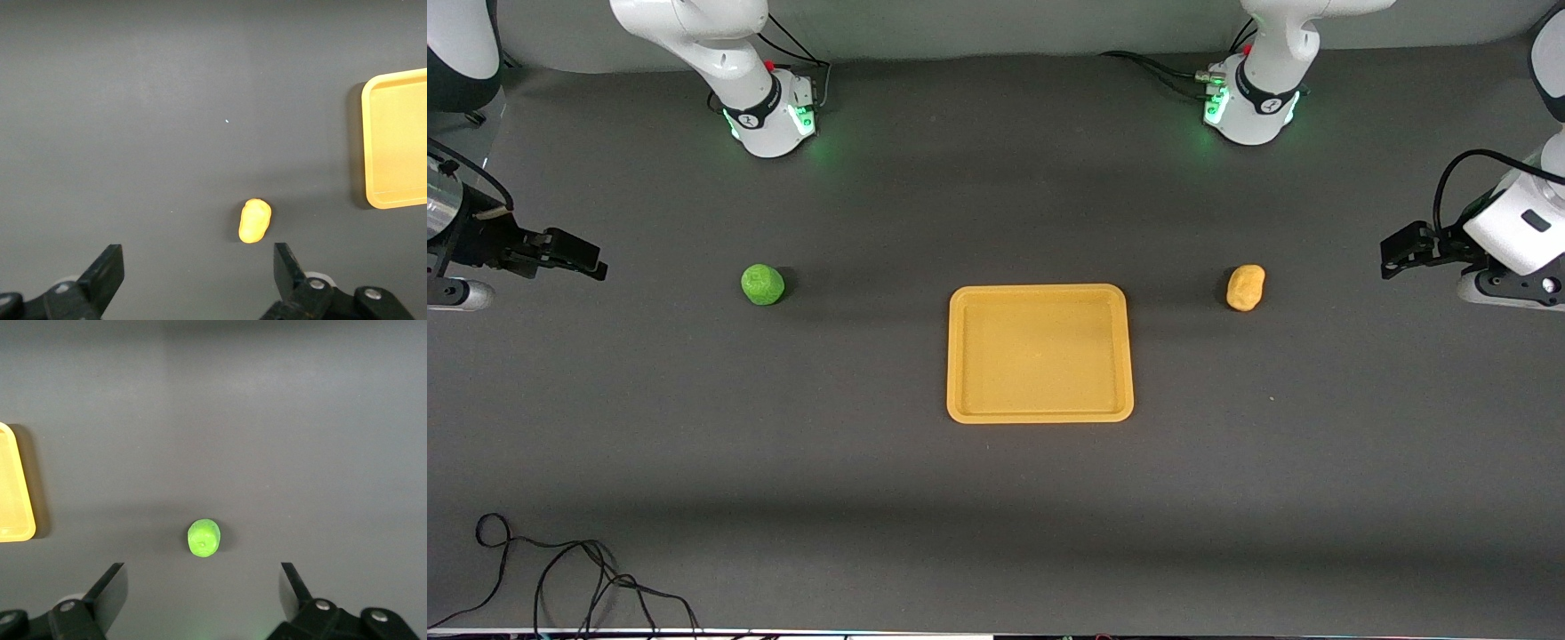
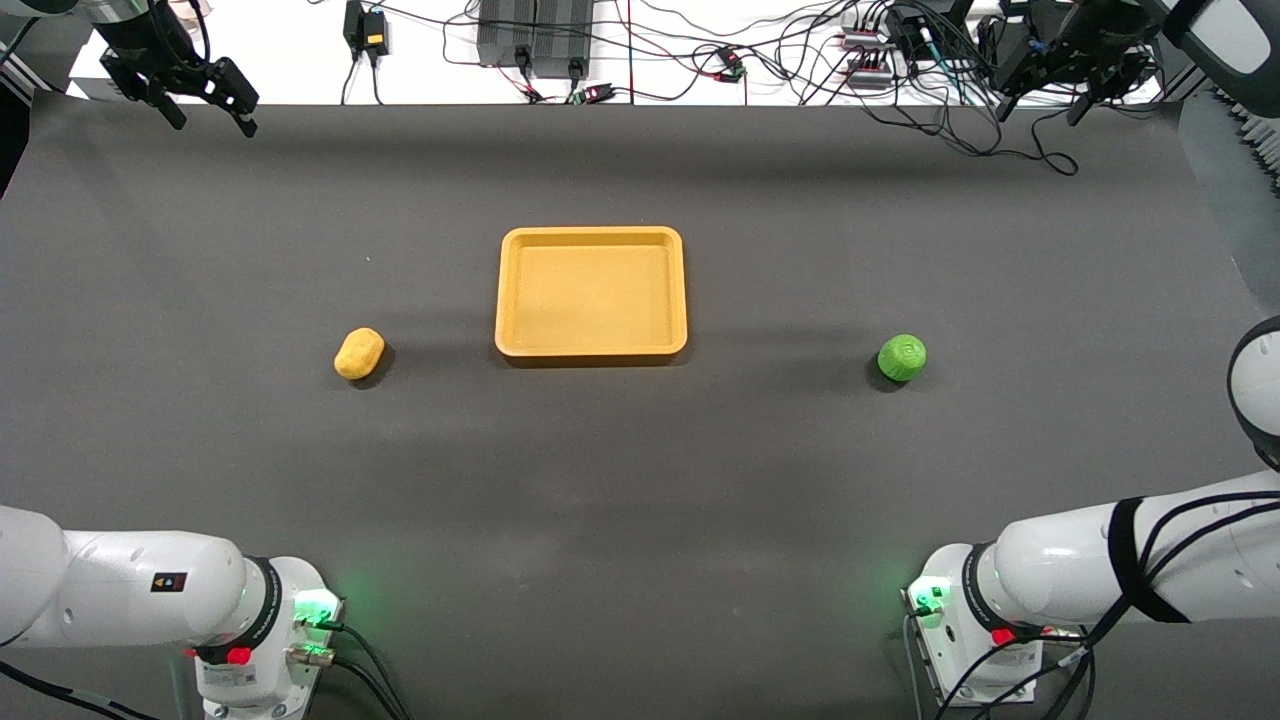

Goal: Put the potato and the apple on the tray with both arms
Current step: 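Move the left gripper toward the yellow potato, then grasp the yellow potato with the left gripper while the right gripper reaches the apple, then place the potato on the tray while the right gripper grasps the apple, then open the left gripper and withdraw it from the tray, then carry the green apple over the tray with the right gripper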

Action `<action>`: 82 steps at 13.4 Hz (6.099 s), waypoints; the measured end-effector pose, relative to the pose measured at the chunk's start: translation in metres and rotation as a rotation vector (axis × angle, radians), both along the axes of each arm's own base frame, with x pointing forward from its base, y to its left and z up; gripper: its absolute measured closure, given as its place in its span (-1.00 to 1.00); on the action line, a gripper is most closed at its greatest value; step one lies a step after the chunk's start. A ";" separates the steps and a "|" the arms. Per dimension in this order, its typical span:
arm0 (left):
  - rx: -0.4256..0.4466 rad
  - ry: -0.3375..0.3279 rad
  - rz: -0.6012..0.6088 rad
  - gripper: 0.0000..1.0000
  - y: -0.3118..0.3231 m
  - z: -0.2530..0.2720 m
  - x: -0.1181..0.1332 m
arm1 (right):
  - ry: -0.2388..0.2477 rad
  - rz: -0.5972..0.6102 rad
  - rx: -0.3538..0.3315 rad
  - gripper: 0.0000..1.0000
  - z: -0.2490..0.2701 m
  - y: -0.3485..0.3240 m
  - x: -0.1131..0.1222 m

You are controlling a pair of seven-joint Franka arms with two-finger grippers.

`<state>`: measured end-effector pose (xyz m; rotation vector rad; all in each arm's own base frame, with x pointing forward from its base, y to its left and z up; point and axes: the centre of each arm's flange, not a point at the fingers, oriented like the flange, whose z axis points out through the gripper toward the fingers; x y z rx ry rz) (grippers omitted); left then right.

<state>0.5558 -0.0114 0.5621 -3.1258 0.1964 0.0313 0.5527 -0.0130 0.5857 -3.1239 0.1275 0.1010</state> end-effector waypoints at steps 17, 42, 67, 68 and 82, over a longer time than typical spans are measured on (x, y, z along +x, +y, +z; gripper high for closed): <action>-0.087 0.385 -0.255 -0.88 -0.037 -0.288 -0.083 | 0.000 0.065 0.007 -1.00 -0.014 0.037 -0.026; -0.179 0.307 0.324 -0.09 -0.323 -0.347 -0.002 | -0.186 0.094 -0.006 -1.00 -0.386 0.047 -0.158; -0.012 -0.006 0.081 -1.00 0.002 -0.006 0.025 | -0.036 0.163 0.011 -0.39 -0.039 0.130 0.034; -0.015 -0.012 0.077 -1.00 0.014 0.001 0.011 | -0.039 0.158 0.011 -0.39 -0.042 0.158 0.045; -0.015 -0.048 0.037 -1.00 0.012 0.005 -0.060 | -0.078 -0.059 0.027 -0.39 -0.253 0.577 -0.025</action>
